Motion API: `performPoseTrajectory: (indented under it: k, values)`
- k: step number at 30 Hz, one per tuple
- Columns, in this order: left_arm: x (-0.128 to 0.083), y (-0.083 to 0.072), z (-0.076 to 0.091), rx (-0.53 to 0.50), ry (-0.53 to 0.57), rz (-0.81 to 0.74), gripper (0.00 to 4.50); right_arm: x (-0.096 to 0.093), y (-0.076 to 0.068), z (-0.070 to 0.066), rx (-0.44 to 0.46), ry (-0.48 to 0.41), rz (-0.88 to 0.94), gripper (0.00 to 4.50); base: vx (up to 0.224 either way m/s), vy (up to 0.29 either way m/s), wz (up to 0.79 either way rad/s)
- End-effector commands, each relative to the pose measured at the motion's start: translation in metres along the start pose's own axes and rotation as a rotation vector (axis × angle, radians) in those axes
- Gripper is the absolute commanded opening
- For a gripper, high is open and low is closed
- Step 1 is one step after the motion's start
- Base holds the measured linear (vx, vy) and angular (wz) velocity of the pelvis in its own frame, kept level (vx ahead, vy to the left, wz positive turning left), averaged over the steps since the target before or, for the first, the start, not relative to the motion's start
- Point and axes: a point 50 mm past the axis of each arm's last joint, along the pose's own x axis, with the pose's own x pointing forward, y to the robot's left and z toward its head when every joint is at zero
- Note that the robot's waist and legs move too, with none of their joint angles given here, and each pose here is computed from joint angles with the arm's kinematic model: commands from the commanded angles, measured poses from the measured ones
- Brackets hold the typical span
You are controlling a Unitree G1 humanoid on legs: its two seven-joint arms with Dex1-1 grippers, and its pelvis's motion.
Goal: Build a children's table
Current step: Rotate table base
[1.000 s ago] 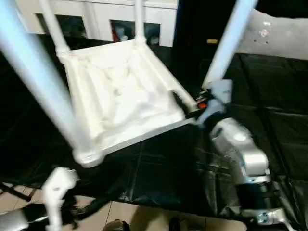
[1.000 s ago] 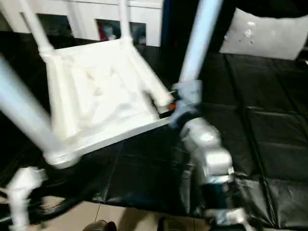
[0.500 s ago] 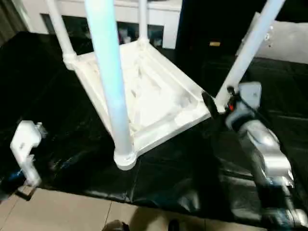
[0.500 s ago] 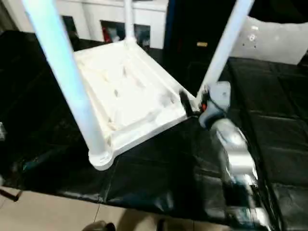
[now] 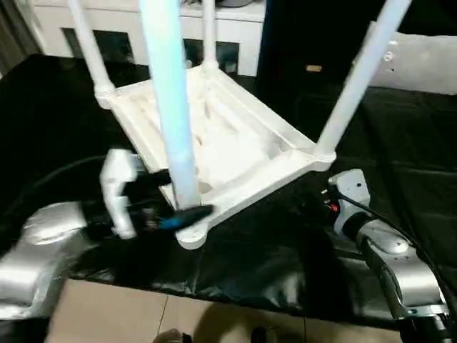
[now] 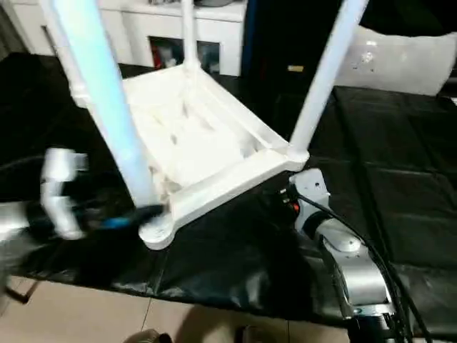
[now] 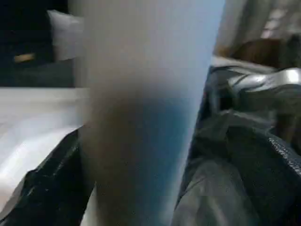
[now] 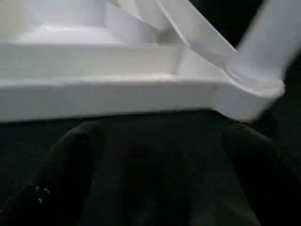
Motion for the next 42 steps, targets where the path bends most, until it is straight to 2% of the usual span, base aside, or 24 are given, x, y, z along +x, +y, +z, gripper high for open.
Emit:
performPoseTrajectory:
  k: [1,5,7,11,13,22,25,26,28,31,37,38,40,42]
  values:
    - [0.014,-0.007,-0.002,-0.02,0.002,-0.074,4.47,0.007,0.001,0.004,-0.006,-0.006,-0.002,4.5,0.0,0.0,0.0]
    - [0.033,-0.015,-0.004,-0.037,-0.01,-0.166,4.47,0.018,0.006,0.001,-0.014,-0.001,0.011,4.5,0.0,0.0,0.0]
    - [0.044,-0.024,-0.003,-0.06,-0.02,-0.244,4.47,0.024,0.008,0.001,-0.011,0.004,0.025,4.5,0.0,0.0,0.0]
    - [0.053,-0.036,-0.003,-0.097,-0.027,-0.327,4.47,0.03,0.009,0.0,-0.012,0.012,0.029,4.5,0.0,0.0,0.0]
    - [0.065,-0.047,-0.003,-0.112,-0.042,-0.387,4.47,0.035,0.012,0.0,-0.023,0.012,0.036,4.5,0.0,0.0,0.0]
    - [0.099,-0.056,-0.005,-0.119,-0.1,-0.403,4.47,0.052,0.026,0.014,-0.007,-0.043,0.055,4.5,0.0,0.0,0.0]
    - [0.111,-0.052,-0.005,-0.076,-0.107,-0.352,4.47,0.058,0.029,0.019,-0.008,-0.056,0.046,4.5,0.0,0.0,0.0]
    - [0.116,-0.044,-0.006,-0.044,-0.108,-0.283,4.47,0.06,0.029,0.02,-0.011,-0.059,0.039,4.5,0.0,0.0,0.0]
    - [0.121,-0.029,-0.007,-0.001,-0.101,-0.168,4.47,0.061,0.026,0.02,-0.012,-0.056,0.015,4.5,0.0,0.0,0.0]
    - [0.12,-0.02,-0.009,0.006,-0.08,-0.107,4.47,0.058,0.018,0.014,-0.011,-0.046,-0.012,4.5,0.0,0.0,0.0]
    - [0.115,-0.015,-0.009,0.037,-0.096,-0.083,4.47,0.045,0.0,0.003,0.002,-0.036,-0.048,4.5,0.0,0.0,0.0]
    - [0.11,-0.012,-0.012,0.045,-0.082,-0.086,4.47,0.036,-0.005,0.002,0.027,-0.056,-0.01,4.5,0.0,0.0,0.0]
    - [0.108,-0.012,-0.013,0.046,-0.076,-0.09,4.47,0.034,-0.005,0.002,0.036,-0.061,0.002,4.5,0.0,0.0,0.0]
    - [0.097,-0.008,-0.02,0.038,-0.032,-0.125,4.47,0.025,-0.008,0.007,0.058,-0.099,0.038,4.5,0.0,0.0,0.0]
